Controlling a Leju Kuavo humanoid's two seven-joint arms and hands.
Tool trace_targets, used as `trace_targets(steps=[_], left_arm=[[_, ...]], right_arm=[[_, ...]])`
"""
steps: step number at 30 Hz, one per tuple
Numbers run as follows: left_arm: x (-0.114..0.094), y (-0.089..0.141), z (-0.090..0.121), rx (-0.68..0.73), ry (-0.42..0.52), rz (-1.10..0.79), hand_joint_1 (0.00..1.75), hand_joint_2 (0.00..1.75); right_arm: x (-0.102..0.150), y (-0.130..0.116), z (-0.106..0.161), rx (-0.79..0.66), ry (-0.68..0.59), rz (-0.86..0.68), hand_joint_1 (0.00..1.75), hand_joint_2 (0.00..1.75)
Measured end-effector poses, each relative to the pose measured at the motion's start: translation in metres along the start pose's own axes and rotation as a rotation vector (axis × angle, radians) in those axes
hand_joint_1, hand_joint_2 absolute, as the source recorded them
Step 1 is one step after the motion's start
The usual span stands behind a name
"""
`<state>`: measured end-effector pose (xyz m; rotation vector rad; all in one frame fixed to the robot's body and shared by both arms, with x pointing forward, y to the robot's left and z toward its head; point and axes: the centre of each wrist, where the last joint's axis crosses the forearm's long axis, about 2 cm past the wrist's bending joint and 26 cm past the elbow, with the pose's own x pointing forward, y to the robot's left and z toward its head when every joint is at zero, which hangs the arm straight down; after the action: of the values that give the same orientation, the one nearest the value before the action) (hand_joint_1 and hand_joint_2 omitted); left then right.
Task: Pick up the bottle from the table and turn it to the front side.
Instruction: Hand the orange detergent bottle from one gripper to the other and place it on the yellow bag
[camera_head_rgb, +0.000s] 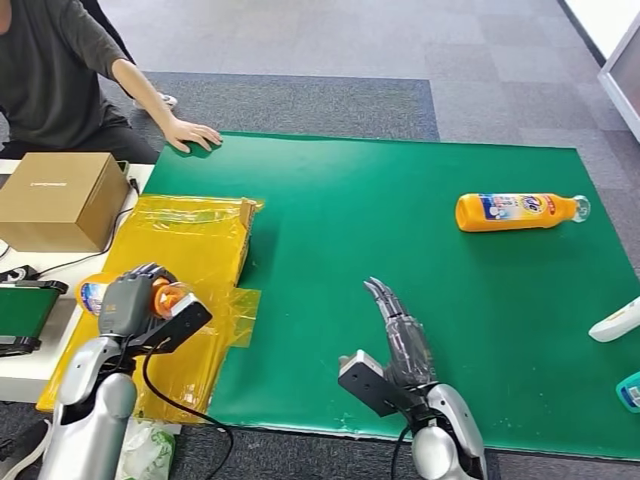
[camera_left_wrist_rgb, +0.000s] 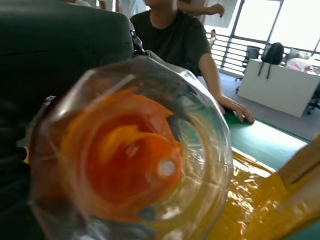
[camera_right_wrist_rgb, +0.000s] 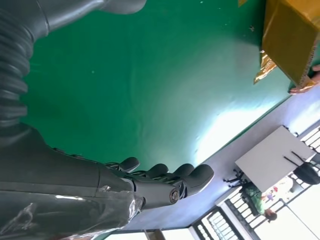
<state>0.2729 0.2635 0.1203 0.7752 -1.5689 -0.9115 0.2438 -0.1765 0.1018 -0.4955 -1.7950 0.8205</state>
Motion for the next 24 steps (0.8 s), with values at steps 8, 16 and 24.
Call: trace_targets(steps=[8,16,24], left_arm=[[-0.016,-0.032,-0.015,-0.203,-0.108,0.030,0.00,1.75],[-0.024,-0.045,-0.019,-0.308,-0.085,0.037,0.00,1.75],[-0.022,-0.047,-0.005,-0.245,-0.087,0.123,0.00,1.75]], right_arm=[[-0.001,0.010,-0.013,0.030,-0.036,-0.051,0.00,1.75],[-0.001,0.018,-0.019,0.057,-0.042,-0.073,0.00,1.75],[-0.002,0.022,-0.014,0.058,-0.010,-0.084,0.00,1.75]])
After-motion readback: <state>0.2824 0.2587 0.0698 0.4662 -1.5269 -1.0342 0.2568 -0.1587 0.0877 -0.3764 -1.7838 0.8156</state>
